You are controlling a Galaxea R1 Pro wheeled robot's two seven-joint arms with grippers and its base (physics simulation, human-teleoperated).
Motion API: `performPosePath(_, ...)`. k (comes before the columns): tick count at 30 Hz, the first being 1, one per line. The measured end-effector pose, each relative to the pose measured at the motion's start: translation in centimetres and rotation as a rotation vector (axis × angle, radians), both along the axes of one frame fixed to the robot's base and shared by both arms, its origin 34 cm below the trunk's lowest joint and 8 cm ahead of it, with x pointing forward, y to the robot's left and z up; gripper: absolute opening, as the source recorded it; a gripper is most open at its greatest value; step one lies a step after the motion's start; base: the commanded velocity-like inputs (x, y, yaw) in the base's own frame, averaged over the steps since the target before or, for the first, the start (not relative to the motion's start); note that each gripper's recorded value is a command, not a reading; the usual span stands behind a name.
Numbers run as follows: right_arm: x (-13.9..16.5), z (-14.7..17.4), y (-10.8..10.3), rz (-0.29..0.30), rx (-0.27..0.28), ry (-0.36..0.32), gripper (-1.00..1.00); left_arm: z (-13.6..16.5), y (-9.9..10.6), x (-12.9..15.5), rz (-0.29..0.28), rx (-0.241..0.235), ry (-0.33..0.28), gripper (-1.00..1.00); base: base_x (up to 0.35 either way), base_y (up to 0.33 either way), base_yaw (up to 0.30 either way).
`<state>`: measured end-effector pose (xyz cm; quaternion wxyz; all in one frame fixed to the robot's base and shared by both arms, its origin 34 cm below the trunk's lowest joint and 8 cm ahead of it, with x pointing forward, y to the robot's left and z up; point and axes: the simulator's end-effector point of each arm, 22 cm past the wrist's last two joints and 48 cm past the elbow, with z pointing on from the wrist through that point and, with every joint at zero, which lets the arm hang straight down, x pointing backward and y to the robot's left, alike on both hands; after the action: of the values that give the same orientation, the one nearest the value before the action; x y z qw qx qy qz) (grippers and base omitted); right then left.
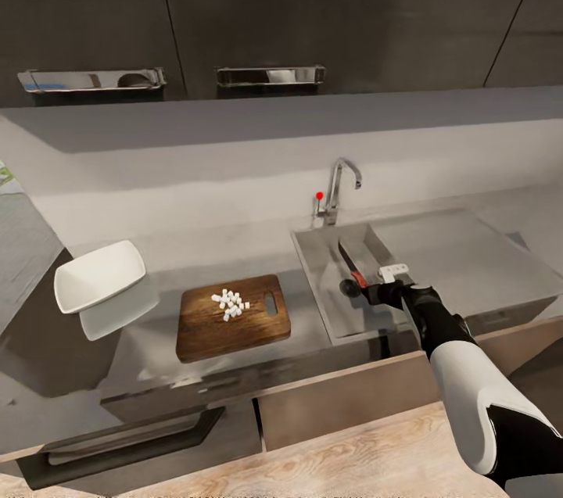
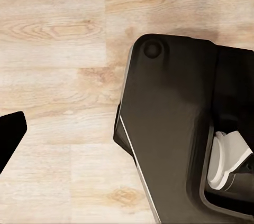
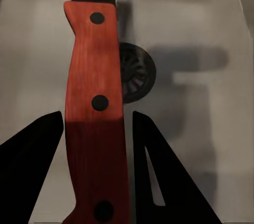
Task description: In the kitchen, take the Vidalia onion out of the sink, dice it on the chopping board with the paring knife, put the diced onion into the bowl on the countertop, then place both the paring knife and the chopping board into the sink.
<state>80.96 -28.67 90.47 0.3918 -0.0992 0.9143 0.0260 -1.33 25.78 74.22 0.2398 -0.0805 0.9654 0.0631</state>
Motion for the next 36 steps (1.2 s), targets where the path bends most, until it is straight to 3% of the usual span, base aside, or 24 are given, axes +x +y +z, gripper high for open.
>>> performPosePath(36, -0.9, -4.5, 0.0, -0.012, -0.009, 0.067, -1.0, 0.8, 0.0, -1.5, 0.0, 0.0, 0.059, 1.0, 0.013, 0.015, 0.0)
